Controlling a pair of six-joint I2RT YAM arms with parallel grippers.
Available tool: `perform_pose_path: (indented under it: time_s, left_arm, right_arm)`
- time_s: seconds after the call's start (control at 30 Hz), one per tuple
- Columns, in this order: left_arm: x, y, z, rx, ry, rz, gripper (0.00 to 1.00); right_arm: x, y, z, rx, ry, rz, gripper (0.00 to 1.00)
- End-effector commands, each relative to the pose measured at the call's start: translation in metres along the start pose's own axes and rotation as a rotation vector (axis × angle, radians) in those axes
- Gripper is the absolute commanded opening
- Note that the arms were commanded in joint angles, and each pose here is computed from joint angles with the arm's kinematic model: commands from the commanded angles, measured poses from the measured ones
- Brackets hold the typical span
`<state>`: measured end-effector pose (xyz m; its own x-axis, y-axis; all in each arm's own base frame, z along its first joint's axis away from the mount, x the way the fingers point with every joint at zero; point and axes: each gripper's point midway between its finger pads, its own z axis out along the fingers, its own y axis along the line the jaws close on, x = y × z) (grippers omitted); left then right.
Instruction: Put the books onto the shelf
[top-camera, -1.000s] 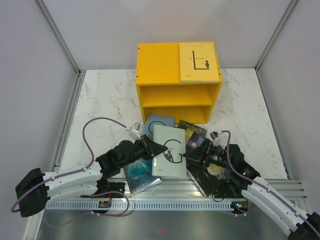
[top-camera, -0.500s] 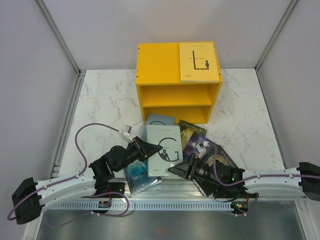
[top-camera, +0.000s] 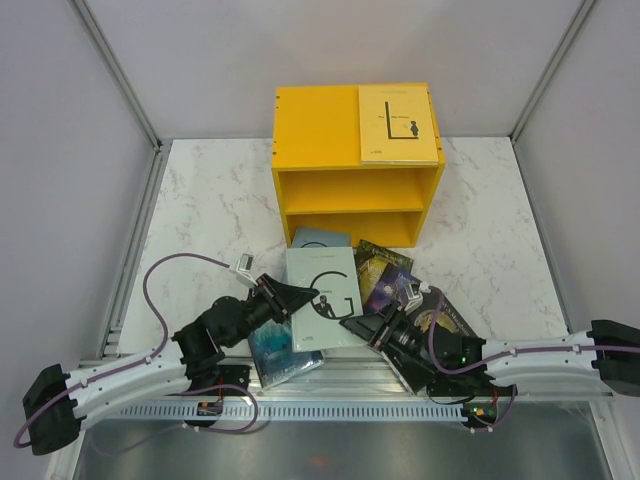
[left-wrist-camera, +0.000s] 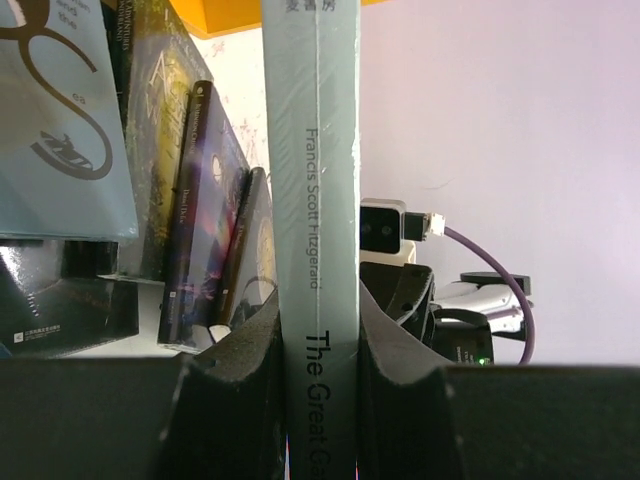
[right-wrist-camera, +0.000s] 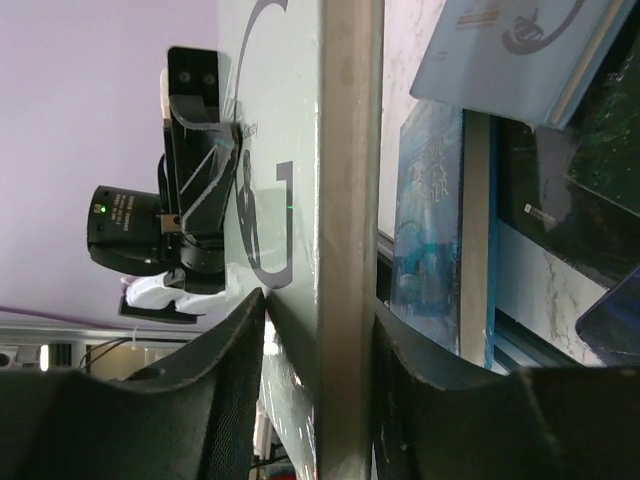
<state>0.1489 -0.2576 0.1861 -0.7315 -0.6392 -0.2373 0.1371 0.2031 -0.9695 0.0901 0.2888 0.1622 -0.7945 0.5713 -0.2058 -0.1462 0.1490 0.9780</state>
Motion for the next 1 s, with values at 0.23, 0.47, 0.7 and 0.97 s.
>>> perform_pose_path:
  time_s: [0.23, 0.47, 0.7, 0.97]
  left_arm:
    - [-0.005, -0.005, 0.006, -0.005, -0.028, -0.031, 0.03]
    - [-0.017, -0.003, -0.008, -0.135, -0.045, 0.092, 0.80]
    - [-0.047, -0.016, -0.042, -0.256, -0.107, 0.197, 1.00]
    - [-0.079, -0.038, -0.086, -0.333, -0.170, 0.305, 1.00]
  right_arm:
    - [0.009, 0.073, 0.007, -0.218, 0.031, 0.018, 0.14]
    - [-0.009, 0.066, -0.005, -0.145, -0.017, -0.033, 0.00]
    - [-0.043, 0.087, -0.034, -0.171, -0.096, -0.003, 0.00]
    - [-0.050, 0.112, -0.044, -0.214, -0.092, 0.042, 0.00]
